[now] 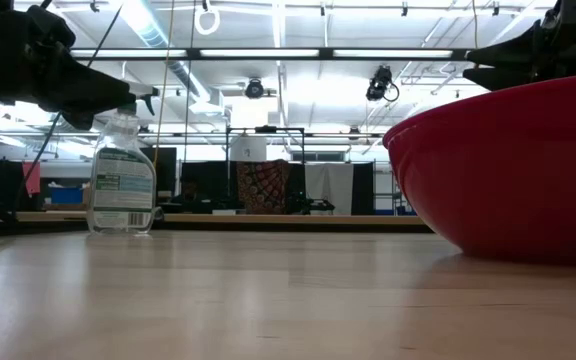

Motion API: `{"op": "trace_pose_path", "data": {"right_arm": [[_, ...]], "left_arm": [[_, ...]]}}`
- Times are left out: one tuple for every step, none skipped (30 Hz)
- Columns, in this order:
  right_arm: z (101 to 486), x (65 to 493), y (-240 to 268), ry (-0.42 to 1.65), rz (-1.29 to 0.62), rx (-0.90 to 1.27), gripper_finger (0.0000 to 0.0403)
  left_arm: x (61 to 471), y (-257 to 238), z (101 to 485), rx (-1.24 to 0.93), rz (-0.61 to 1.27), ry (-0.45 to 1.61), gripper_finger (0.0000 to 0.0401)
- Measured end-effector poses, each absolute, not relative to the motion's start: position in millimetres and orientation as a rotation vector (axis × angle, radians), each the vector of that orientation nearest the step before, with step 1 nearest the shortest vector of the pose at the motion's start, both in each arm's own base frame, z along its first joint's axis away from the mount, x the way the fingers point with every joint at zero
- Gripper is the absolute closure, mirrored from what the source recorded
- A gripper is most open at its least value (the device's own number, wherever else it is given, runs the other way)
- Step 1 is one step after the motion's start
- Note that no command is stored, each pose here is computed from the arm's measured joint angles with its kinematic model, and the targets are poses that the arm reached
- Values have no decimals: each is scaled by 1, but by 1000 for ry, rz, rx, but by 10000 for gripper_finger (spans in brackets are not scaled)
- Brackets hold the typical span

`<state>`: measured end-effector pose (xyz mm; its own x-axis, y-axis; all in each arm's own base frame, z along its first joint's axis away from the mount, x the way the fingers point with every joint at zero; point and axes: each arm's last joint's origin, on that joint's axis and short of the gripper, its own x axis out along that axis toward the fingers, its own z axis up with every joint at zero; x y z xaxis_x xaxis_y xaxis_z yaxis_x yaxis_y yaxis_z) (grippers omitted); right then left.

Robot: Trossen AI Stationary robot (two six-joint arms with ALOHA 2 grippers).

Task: Nest bowls inside each other
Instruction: Return to Home Position

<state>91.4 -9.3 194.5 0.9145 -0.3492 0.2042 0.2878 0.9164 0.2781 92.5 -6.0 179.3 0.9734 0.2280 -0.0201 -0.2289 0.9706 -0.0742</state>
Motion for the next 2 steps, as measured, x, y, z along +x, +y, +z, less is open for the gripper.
{"op": "trace_pose_path", "data": {"right_arm": [[194,91,-9,-254,-331,246,240],[194,91,-9,-254,-332,246,240]], "left_arm": [[92,-6,179,-77,231,11,257],[92,-6,179,-77,231,11,257]]}}
